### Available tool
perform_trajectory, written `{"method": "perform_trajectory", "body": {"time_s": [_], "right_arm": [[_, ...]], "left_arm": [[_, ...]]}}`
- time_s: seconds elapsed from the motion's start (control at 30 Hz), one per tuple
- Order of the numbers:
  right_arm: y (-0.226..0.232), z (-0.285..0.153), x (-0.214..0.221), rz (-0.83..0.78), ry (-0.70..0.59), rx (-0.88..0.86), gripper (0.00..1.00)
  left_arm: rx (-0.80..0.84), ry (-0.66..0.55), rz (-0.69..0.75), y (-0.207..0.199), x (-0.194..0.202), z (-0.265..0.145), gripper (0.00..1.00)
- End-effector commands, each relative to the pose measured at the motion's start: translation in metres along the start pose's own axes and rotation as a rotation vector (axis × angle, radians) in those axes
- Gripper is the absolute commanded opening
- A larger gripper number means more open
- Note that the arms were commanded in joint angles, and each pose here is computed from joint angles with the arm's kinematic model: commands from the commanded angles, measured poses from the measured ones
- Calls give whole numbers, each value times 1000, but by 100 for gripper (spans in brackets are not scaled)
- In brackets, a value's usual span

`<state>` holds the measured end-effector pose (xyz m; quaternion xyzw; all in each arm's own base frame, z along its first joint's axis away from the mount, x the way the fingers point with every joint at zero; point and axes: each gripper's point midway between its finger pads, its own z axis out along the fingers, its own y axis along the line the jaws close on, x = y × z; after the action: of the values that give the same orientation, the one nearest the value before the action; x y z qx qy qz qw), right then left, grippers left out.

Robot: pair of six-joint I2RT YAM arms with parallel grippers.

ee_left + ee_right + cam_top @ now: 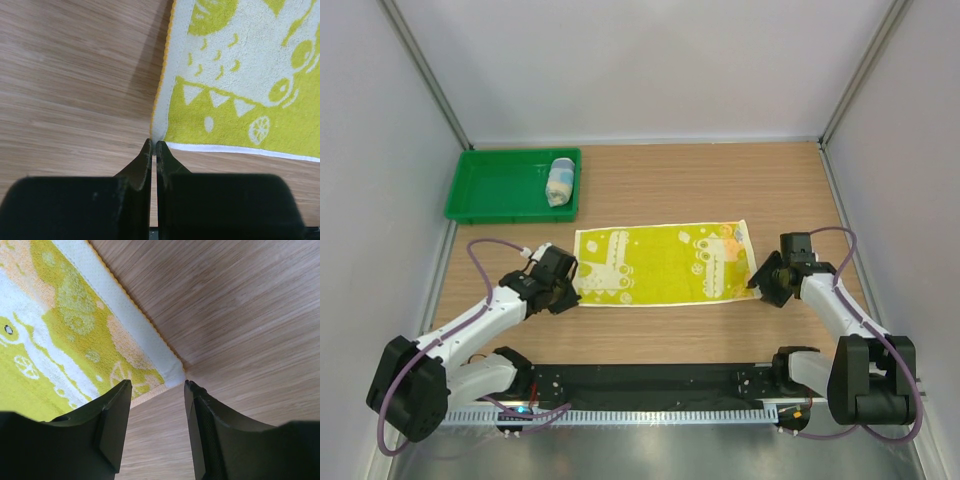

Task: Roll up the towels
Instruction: Flatten the towel, then fold the towel

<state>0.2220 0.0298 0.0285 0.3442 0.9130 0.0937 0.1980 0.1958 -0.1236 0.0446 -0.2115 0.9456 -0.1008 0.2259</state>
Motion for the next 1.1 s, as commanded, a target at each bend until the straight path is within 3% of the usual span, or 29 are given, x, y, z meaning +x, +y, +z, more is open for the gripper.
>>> {"method": "perform_trajectory", "body": {"time_s": [0.0, 0.47, 0.7, 0.8, 0.87, 1.07], "right_arm": [[2, 0, -6, 11, -26, -9, 53], [-2, 10, -7, 13, -10, 20, 45], [-1, 11, -6, 6, -3, 11, 27], [1, 11, -7, 2, -7, 2, 16], [4, 9, -8, -5, -12, -16, 2], [18, -14, -17, -26, -66, -92, 1]], "left_arm": [[-23, -21, 10, 3, -6, 0, 1], [-29, -35, -2, 6, -13, -4, 1], [-34, -31, 1, 6, -13, -3, 1], [-33, -31, -1, 5, -14, -2, 1], [-39, -30, 5, 6, -13, -2, 1], [-57, -55, 9, 8, -21, -15, 1]]}}
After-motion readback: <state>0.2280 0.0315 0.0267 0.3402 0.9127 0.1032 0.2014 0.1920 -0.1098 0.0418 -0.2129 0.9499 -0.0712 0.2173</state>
